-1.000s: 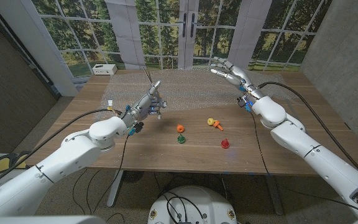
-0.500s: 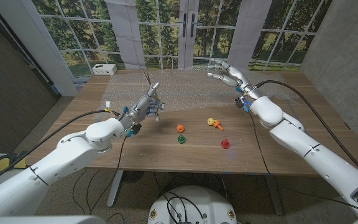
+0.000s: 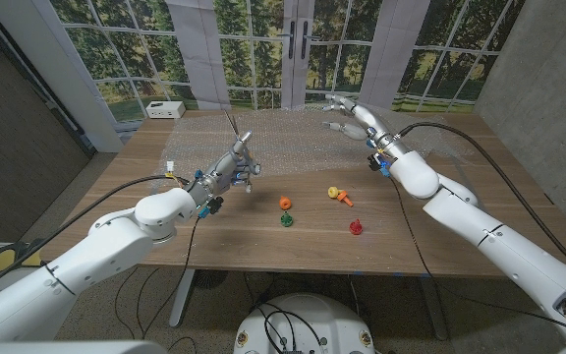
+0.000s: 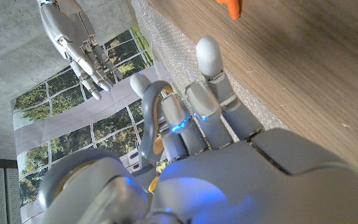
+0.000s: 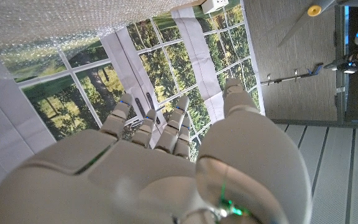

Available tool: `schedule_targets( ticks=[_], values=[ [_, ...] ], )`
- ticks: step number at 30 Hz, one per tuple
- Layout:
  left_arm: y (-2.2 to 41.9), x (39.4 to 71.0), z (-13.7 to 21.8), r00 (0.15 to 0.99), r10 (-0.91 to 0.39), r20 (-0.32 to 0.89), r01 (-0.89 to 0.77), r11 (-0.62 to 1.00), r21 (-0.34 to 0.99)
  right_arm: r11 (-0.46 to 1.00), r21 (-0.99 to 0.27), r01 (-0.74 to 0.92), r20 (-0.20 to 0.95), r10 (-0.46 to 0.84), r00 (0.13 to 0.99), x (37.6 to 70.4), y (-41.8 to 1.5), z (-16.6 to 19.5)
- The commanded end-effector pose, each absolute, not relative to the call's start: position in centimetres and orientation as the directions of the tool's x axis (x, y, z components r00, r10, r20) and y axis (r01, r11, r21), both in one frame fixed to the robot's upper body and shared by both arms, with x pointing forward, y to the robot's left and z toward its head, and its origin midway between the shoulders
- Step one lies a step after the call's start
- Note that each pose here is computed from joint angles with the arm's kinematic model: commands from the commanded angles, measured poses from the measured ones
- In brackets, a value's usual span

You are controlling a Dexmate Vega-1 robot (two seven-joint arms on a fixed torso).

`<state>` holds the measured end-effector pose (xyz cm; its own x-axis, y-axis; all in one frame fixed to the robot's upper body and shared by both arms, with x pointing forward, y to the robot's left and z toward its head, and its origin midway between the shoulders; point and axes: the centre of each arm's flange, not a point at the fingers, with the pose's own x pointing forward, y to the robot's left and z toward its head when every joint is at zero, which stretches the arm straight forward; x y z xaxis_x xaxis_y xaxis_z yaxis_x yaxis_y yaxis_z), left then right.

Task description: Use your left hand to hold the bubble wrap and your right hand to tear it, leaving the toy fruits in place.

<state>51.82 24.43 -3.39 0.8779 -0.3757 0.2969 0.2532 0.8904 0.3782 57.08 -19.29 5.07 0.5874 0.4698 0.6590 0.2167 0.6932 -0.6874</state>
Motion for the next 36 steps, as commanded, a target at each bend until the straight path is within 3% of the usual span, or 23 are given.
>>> schedule_targets(
  ticks=[1,12,36],
  values=[
    [24.1,52.2,-3.4,0.873,-0.387,0.297,0.265,0.887,0.378,0.552,-0.752,0.361,0.643,0.492,0.587,57.2,-18.1,5.4],
    [23.9,52.5,-2.9,0.867,-0.391,0.310,0.265,0.887,0.377,0.400,-0.790,0.465,0.613,0.496,0.615,57.5,-16.7,5.4],
    [24.2,52.4,-3.8,0.878,-0.386,0.282,0.278,0.892,0.356,0.222,-0.839,0.497,0.534,0.514,0.672,59.9,-13.7,5.1]
  ],
)
